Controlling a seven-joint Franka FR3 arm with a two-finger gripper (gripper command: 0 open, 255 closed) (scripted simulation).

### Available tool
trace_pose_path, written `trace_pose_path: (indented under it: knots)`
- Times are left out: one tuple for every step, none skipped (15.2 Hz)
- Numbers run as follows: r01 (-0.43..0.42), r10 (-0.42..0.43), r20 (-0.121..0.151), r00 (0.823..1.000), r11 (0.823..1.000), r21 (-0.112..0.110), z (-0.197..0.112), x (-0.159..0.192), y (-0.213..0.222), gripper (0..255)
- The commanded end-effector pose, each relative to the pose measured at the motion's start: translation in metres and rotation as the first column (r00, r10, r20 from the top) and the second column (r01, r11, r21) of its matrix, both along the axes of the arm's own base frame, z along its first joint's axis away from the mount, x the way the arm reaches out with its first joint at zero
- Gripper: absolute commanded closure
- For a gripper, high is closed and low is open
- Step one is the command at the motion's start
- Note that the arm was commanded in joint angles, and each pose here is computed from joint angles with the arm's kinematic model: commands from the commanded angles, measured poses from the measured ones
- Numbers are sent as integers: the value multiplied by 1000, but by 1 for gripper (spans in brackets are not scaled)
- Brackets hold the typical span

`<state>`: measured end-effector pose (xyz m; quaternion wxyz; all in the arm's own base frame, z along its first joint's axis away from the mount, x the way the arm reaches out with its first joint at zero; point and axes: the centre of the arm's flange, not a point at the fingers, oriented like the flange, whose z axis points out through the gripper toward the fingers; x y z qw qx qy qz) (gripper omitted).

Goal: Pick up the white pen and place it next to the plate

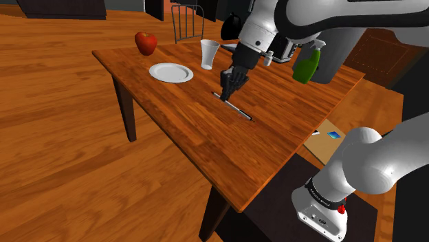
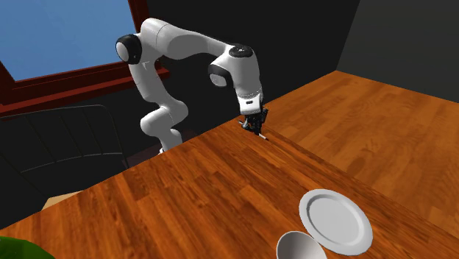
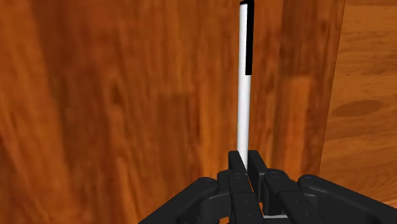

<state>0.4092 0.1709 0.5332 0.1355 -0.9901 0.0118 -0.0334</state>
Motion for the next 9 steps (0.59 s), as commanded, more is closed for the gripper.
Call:
trace_pose_path:
  knots:
    - [0, 0, 0, 1000, 1000, 1, -3, 23, 12, 255]
    - [0, 0, 0, 1000, 1000, 1, -3, 35, 18, 255]
    - [0, 0, 0, 1000, 1000, 1, -3, 46, 24, 255]
    - [0, 0, 0, 1000, 1000, 1, -3, 58, 30, 255]
    - [0, 0, 0, 1000, 1000, 1, -3, 70, 36, 255]
    - [0, 0, 0, 1000, 1000, 1, -3, 82, 42, 255]
    - [0, 0, 0, 1000, 1000, 1, -3, 93, 48, 255]
    - [0, 0, 0, 1000, 1000, 1, -3, 105, 54, 255]
    - [0, 0, 0, 1000, 1000, 1, -3, 117, 60, 255]
